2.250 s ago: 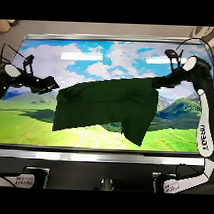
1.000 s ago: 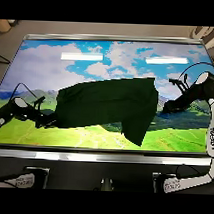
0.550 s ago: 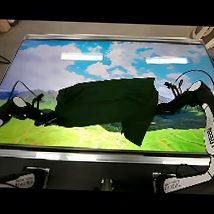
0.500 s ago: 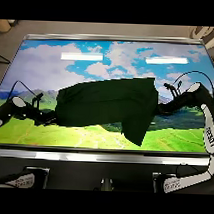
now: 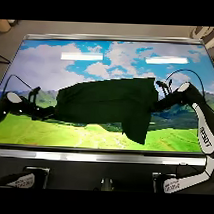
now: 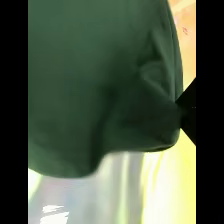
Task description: Fold the shirts.
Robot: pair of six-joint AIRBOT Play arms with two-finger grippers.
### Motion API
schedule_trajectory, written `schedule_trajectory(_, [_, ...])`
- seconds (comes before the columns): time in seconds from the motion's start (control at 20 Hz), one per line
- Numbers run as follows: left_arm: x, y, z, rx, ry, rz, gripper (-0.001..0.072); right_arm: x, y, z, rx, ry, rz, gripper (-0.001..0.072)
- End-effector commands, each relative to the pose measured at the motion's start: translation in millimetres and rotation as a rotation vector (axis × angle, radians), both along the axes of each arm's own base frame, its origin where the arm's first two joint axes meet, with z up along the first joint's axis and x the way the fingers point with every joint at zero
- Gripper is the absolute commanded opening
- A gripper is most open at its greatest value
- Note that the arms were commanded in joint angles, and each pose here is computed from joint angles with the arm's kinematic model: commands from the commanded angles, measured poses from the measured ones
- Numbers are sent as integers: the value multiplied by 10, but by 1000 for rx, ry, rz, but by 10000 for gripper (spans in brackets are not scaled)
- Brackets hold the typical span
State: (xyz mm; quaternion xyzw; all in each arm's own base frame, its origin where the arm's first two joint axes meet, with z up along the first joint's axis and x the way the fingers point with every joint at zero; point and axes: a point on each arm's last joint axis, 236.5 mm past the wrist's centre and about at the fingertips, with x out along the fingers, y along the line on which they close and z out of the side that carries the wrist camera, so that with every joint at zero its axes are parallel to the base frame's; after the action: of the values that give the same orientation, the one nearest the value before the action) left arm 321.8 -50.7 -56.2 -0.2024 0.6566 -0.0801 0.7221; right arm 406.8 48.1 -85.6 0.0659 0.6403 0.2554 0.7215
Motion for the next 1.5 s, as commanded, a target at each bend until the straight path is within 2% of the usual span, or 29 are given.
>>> schedule_trajectory(0.0, [381, 245, 764, 135, -231, -52, 27, 412, -39, 779, -36, -286, 70, 21])
schedule_trajectory(0.1, [664, 415, 1968, 242, -541, -22, 27, 661, -114, 2081, -117, -645, 126, 21])
schedule_trajectory(0.2, [604, 433, 3651, 305, -972, 37, 28, 533, -299, 3733, -312, -1077, 111, 23])
schedule_trajectory(0.3, [40, 423, 5341, 353, -1455, 135, 28, -177, -394, 5314, -492, -1481, 14, 24])
schedule_trajectory(0.4, [-742, 348, 6368, 337, -1799, 212, 28, -1114, -340, 6267, -575, -1771, -75, 24])
schedule_trajectory(0.55, [-1262, 230, 6569, 311, -1880, 206, 28, -1901, -267, 6641, -587, -1905, -144, 24])
schedule_trajectory(0.7, [-1221, 206, 6448, 315, -1829, 181, 28, -1973, -343, 6642, -604, -1892, -184, 24])
schedule_trajectory(0.85, [-1038, 216, 6330, 319, -1776, 166, 28, -1691, -350, 6325, -586, -1759, -135, 24])
schedule_trajectory(0.95, [-774, 203, 6019, 319, -1646, 122, 28, -1438, -371, 5996, -579, -1628, -85, 24])
schedule_trajectory(1.15, [64, 301, 4671, 335, -1142, 0, 28, -697, -637, 4584, -590, -1090, 66, 24])
schedule_trajectory(1.25, [473, 353, 3784, 307, -877, -44, 28, -357, -675, 3731, -516, -807, 145, 23])
schedule_trajectory(1.45, [1095, 402, 2134, 246, -519, -71, 27, 296, -431, 2117, -367, -451, 231, 23])
